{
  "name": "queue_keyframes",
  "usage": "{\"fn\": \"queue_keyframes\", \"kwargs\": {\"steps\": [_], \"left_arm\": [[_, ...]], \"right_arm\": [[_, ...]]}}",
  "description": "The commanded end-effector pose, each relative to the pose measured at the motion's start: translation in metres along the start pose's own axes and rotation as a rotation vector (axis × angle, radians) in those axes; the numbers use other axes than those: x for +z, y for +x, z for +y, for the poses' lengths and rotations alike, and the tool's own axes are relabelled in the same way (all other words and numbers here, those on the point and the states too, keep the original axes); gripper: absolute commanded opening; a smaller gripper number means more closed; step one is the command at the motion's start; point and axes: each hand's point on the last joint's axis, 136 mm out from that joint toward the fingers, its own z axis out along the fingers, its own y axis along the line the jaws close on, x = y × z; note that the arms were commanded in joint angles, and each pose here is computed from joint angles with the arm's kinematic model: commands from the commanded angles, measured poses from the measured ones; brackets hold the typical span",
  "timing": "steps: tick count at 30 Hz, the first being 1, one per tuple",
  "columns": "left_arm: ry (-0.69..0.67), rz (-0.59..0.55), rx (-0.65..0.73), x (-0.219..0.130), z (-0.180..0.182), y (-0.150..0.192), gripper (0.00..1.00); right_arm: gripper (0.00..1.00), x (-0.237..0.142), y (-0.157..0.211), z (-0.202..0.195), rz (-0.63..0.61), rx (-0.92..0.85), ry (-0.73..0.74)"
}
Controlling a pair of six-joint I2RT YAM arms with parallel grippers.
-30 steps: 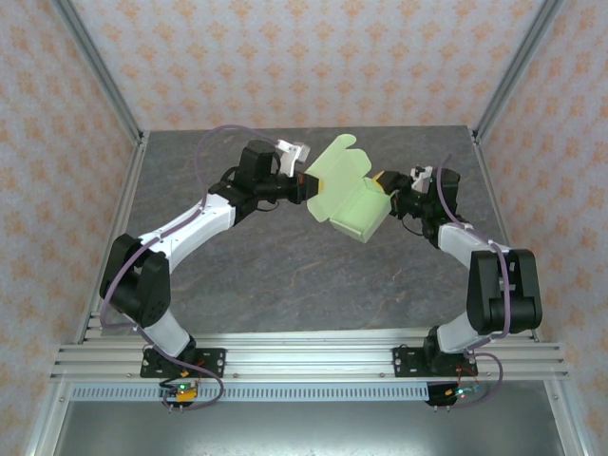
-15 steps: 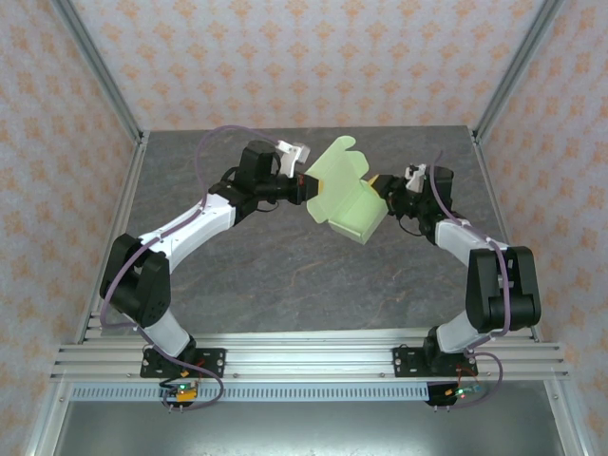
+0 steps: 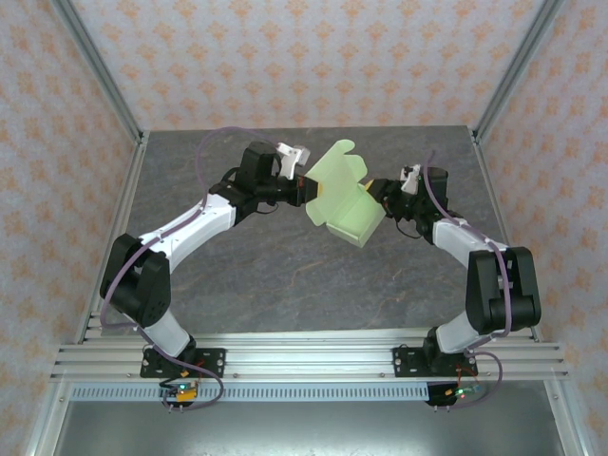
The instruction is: Fold the paper box
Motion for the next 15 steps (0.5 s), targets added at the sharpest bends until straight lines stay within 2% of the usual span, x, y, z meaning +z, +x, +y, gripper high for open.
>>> {"fn": "queue_keyframes", "kwargs": {"steps": [1, 2, 7, 11, 15], "left_arm": [[0.073, -0.096, 0.093, -0.012, -0.031, -0.031, 0.0], [0.071, -0.091, 0.101, -0.011, -0.032, -0.029, 0.0], [0.028, -0.064, 0.138, -0.014, -0.025, -0.023, 0.0], [-0.088, 0.009, 0.216, -0.021, -0.003, -0.008, 0.0], [-0.133, 0.08, 0.272, -0.025, 0.015, 0.008, 0.0]], "right_arm": [[0.25, -0.002, 0.005, -0.007, -0.035, 0.003, 0.015], [0.32, -0.002, 0.003, -0.006, -0.045, 0.013, 0.01], [0.51, -0.005, -0.001, -0.001, -0.071, 0.022, 0.001], [0.82, -0.004, 0.0, 0.008, -0.043, 0.018, -0.028], [0.93, -0.011, 0.002, 0.01, -0.028, -0.012, -0.013]]}}
